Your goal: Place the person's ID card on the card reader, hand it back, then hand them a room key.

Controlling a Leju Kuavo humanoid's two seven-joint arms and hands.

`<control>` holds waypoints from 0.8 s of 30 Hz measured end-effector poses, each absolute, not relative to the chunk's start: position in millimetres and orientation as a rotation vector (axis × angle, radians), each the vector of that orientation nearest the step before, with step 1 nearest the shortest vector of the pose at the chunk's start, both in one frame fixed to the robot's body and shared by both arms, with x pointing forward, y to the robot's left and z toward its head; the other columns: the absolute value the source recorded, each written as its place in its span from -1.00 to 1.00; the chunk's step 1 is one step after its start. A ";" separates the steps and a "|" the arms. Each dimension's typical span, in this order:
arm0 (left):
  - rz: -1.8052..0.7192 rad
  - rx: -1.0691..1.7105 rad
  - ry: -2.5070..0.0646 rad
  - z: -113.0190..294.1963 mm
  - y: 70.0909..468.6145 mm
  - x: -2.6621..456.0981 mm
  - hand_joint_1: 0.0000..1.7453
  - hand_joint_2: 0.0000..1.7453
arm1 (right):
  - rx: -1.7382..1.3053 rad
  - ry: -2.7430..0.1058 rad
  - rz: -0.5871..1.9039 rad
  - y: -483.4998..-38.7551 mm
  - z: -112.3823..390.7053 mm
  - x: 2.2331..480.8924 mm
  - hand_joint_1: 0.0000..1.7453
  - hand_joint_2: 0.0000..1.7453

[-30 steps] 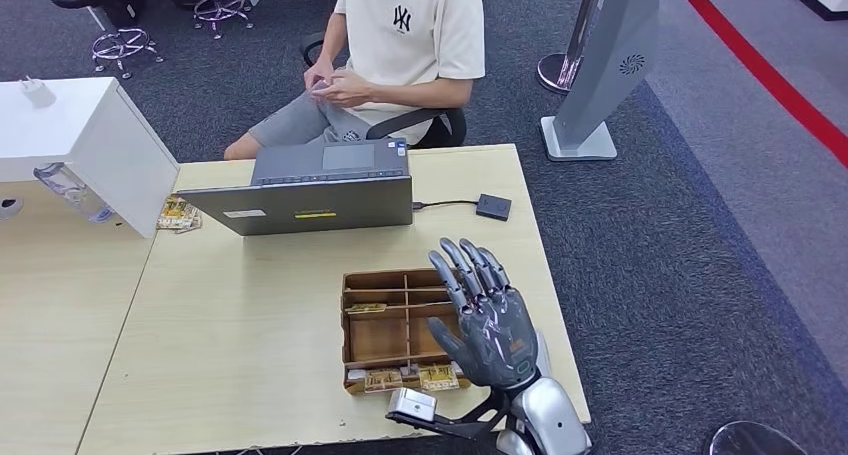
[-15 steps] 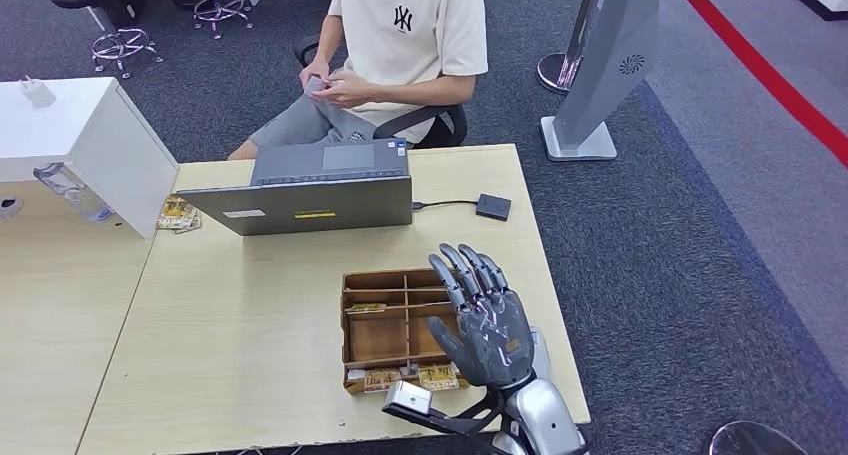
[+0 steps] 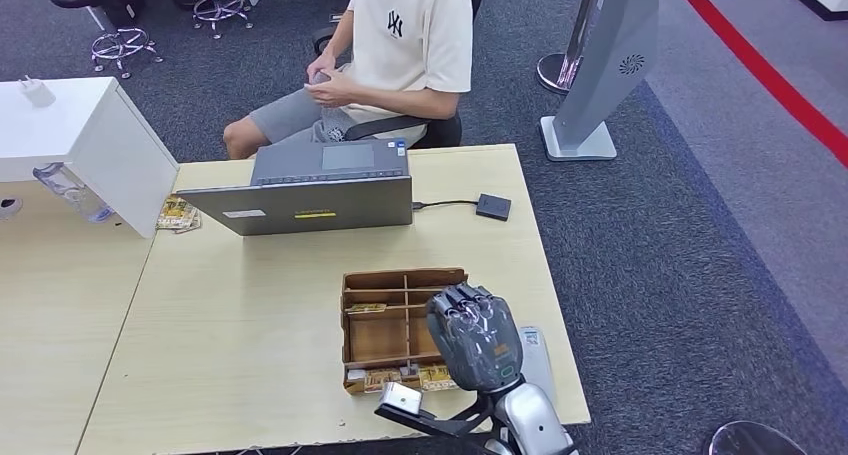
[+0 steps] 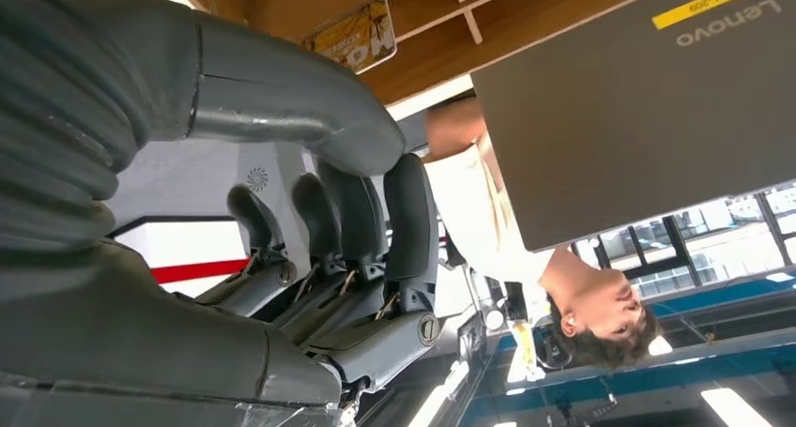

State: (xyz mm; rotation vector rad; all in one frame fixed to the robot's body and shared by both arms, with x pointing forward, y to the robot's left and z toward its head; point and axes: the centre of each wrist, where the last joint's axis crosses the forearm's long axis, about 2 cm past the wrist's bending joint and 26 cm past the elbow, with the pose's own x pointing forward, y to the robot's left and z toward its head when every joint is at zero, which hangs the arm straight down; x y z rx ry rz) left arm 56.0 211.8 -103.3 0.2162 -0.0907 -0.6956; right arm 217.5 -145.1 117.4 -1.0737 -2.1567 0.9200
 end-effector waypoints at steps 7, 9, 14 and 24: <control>-0.697 0.218 -0.090 -103.4 212.6 55.6 -1.00 -1.00 | -1.055 -2.151 0.932 -142.8 114.2 218.8 0.31 1.00; -0.698 0.218 -0.089 -103.5 213.0 55.6 -1.00 -1.00 | -1.052 -2.148 0.934 -142.3 113.3 219.7 0.29 1.00; -0.700 0.219 -0.088 -103.7 213.9 55.4 -1.00 -1.00 | -1.050 -2.138 0.939 -142.5 111.6 222.1 0.19 1.00; -0.702 0.219 -0.088 -103.7 213.9 55.3 -1.00 -1.00 | -1.041 -2.140 0.940 -141.5 111.1 226.1 -0.02 1.00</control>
